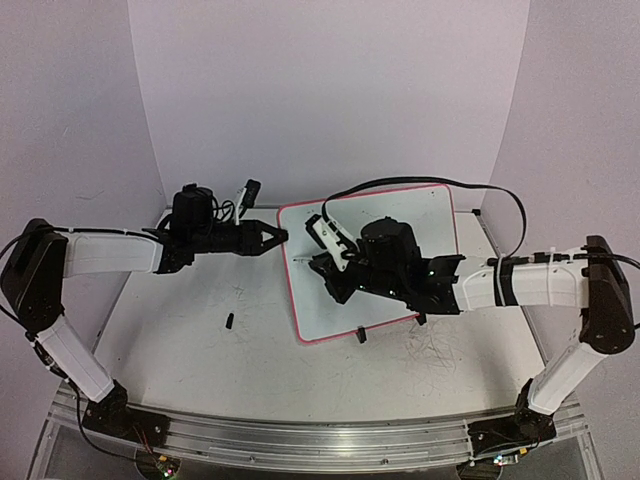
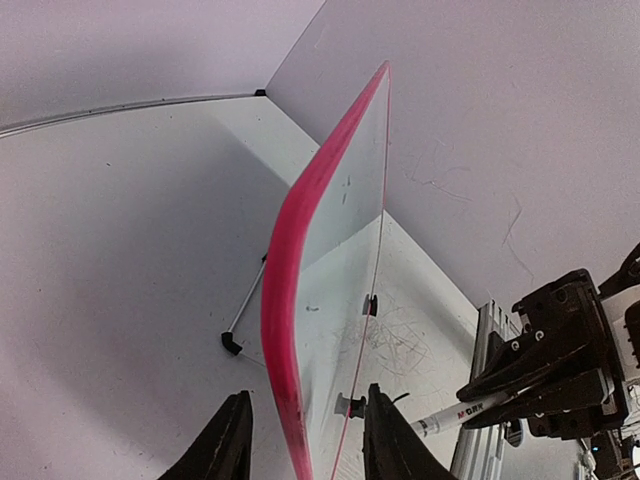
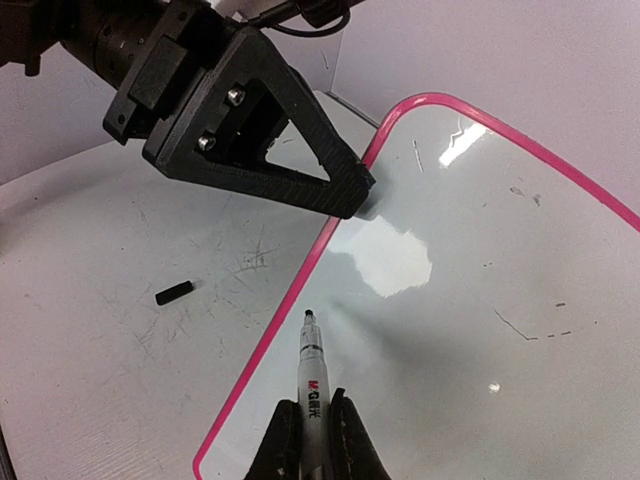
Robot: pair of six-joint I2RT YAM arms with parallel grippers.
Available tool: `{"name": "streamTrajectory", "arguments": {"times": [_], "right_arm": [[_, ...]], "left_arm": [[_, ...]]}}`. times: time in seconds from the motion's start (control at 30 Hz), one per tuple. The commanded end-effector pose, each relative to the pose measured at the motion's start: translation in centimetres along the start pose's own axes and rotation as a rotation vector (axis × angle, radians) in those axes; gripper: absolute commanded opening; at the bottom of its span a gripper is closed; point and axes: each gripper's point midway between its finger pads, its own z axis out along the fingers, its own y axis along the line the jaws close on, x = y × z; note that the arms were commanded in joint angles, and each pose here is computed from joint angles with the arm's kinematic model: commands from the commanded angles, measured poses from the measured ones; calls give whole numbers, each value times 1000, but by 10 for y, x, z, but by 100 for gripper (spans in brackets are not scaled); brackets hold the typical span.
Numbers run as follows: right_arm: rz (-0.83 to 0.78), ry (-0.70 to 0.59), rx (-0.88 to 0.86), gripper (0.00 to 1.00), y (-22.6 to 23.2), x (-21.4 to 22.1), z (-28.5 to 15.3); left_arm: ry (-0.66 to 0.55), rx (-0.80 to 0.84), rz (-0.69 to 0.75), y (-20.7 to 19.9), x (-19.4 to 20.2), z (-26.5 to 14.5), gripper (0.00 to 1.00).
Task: Write a sentence on the whiteboard
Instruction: Hold the whiteboard.
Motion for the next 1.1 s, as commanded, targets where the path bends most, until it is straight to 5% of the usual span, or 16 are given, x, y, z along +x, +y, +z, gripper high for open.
{"name": "streamTrajectory", "arguments": {"times": [0.0, 1.07], "right_arm": [[-8, -74, 31, 0, -4, -25, 1], [-46, -58, 87, 0, -4, -13, 14]], "left_arm": [[-5, 85, 30, -9, -1, 4, 39], [29, 111, 42, -1, 13, 14, 13]]}}
